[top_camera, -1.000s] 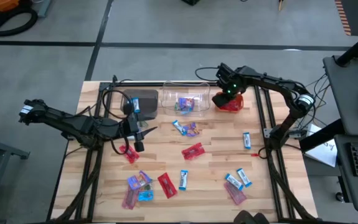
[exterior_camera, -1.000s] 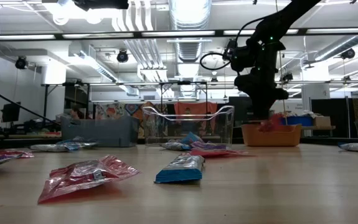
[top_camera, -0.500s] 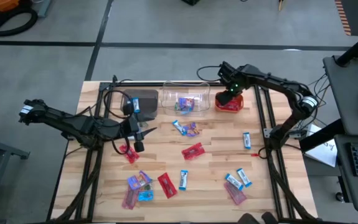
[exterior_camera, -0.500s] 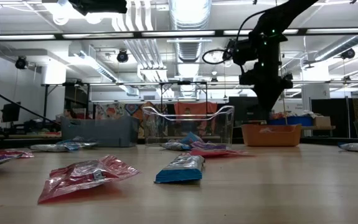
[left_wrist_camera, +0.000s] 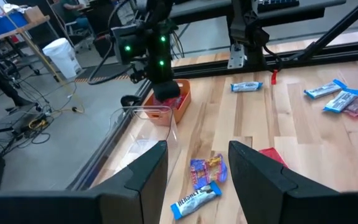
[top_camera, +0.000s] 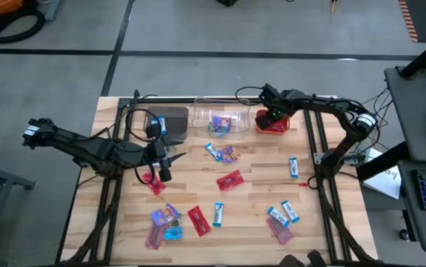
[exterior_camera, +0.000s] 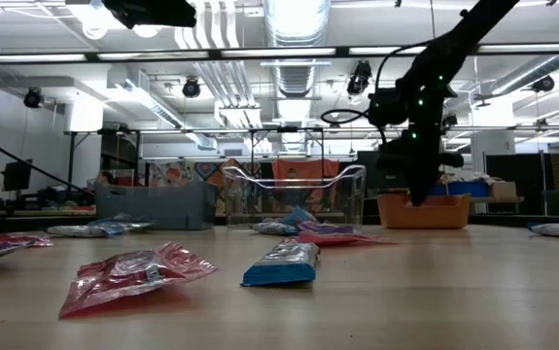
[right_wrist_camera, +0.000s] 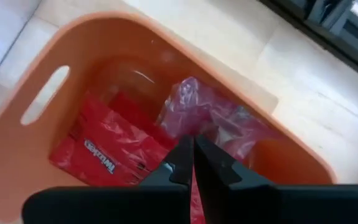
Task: Sort candy
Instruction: Put the red candy into the orange bin
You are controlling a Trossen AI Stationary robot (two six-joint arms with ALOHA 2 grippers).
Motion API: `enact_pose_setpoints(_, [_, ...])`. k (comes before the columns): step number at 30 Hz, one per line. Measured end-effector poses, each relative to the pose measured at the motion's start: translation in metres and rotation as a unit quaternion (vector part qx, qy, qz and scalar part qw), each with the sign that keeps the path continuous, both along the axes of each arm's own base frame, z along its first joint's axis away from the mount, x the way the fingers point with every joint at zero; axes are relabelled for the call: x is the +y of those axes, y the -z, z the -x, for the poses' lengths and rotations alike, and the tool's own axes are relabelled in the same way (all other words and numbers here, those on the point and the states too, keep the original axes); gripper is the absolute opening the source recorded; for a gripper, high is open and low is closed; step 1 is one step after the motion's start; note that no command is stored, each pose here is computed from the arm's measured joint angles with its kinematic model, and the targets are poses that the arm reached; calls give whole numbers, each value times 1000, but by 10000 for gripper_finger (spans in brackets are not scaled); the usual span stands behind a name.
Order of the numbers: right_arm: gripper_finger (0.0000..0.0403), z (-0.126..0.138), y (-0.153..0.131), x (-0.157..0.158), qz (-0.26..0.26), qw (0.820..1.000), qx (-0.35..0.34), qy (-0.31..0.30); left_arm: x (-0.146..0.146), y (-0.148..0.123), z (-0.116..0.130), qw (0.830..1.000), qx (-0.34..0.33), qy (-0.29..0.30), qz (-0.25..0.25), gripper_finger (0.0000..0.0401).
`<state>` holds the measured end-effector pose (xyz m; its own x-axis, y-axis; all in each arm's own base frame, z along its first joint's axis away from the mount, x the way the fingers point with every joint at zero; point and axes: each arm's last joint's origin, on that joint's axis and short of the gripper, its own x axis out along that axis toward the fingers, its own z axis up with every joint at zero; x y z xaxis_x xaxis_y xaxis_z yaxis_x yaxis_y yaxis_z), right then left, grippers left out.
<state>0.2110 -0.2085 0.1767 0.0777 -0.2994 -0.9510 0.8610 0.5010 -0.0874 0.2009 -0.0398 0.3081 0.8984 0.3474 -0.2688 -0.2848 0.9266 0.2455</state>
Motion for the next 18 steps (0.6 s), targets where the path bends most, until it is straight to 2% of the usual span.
enact_pose_setpoints(10, [9,6,17,4,12,1000,3,4,0,0,0,1000,0,0,0,153])
enact_pose_setpoints(18, [9,4,13,3,18,1000,0,-6,0,0,0,1000,0,0,0,153])
